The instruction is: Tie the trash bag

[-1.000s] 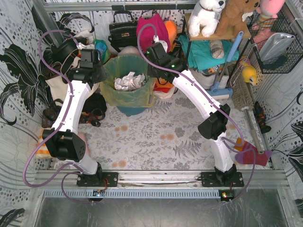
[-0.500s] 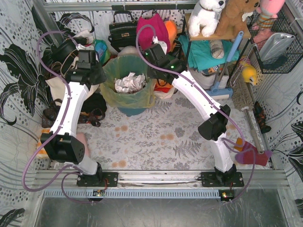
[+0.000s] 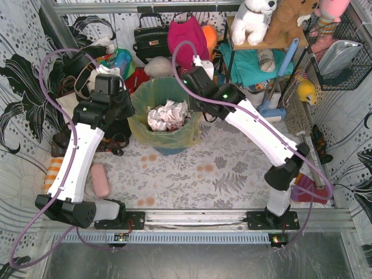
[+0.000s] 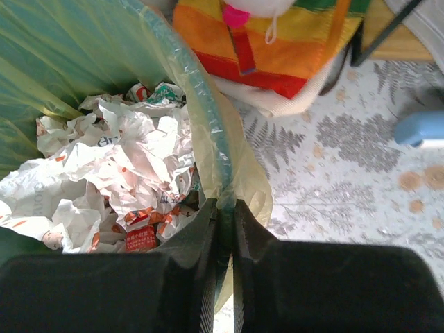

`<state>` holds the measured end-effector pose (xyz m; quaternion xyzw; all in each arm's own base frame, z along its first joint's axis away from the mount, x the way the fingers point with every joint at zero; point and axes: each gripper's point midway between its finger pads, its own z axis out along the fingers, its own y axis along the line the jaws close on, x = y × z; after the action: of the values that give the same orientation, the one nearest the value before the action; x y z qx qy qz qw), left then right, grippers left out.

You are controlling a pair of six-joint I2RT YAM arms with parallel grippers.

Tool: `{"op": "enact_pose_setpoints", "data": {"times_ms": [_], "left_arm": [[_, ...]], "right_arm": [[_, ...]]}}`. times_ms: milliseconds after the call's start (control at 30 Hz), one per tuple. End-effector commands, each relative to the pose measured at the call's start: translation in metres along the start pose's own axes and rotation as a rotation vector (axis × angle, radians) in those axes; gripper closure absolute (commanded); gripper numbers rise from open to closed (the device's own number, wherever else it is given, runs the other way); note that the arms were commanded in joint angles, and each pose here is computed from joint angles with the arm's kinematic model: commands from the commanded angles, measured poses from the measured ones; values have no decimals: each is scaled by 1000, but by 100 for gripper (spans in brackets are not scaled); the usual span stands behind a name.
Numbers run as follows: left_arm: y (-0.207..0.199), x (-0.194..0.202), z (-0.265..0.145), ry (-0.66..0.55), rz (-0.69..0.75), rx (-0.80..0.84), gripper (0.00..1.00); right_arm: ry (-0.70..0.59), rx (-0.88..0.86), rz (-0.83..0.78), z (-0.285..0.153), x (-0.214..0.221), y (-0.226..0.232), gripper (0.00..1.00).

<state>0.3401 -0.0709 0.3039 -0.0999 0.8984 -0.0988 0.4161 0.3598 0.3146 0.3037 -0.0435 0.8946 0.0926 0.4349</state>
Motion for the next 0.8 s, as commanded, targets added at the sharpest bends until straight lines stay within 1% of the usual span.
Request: {"op": "enact_pose_setpoints", "data": {"times_ms": [0, 133, 233, 433, 767], "left_arm": [[-58, 25, -30, 36, 33, 234, 100], [-84, 44, -58, 54, 56, 332, 100], [-105, 62, -74, 94, 54, 418, 100], [-138, 107, -99, 199, 43, 542, 100], [-177, 166, -137, 362, 47, 643, 100]], "right_arm": [[-46, -77, 42, -46, 1, 5, 100], [-44, -69, 67, -72, 17, -18, 100], [-41, -65, 91, -93, 30, -38, 100], [47, -52, 87, -113, 75, -70, 100], [165, -113, 91, -148, 118, -92, 100]]}}
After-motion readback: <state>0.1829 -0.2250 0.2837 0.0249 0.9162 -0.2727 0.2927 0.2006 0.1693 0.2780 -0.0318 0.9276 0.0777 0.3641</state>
